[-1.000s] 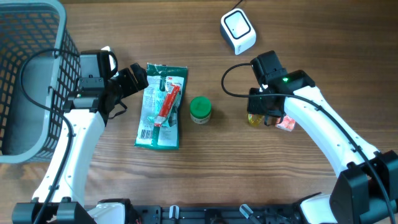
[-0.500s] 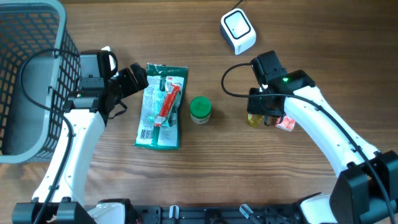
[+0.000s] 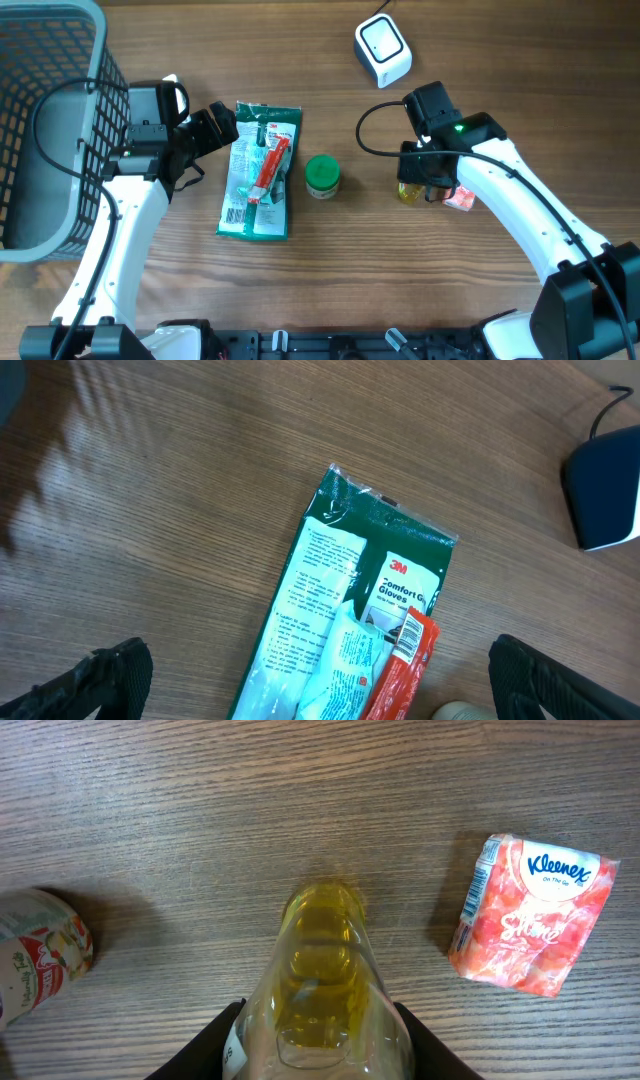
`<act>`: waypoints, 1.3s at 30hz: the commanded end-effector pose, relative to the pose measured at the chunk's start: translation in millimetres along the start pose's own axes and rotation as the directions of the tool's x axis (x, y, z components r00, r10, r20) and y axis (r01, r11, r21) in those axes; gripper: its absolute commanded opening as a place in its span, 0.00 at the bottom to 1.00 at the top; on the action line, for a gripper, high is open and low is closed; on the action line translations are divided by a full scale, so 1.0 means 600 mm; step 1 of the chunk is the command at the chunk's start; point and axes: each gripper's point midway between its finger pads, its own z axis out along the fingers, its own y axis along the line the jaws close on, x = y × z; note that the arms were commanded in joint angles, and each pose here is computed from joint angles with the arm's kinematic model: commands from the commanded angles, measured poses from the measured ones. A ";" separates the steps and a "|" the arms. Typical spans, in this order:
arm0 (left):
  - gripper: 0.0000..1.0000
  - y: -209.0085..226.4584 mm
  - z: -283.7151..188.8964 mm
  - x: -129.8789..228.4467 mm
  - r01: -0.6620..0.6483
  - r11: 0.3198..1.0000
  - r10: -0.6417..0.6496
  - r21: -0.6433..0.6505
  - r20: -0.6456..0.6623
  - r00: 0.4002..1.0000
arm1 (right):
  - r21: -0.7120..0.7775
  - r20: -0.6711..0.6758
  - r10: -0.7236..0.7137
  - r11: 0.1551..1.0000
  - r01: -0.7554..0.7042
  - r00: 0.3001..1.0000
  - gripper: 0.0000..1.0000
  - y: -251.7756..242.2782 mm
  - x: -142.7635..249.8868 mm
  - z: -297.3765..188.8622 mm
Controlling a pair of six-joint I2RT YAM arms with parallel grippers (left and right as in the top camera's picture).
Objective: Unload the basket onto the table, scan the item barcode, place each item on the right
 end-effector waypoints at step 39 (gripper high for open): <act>1.00 -0.009 -0.012 -0.015 -0.006 1.000 0.006 0.021 0.027 1.000 | -0.017 0.059 0.003 1.000 -0.002 0.998 0.39 0.005 -0.016 -0.011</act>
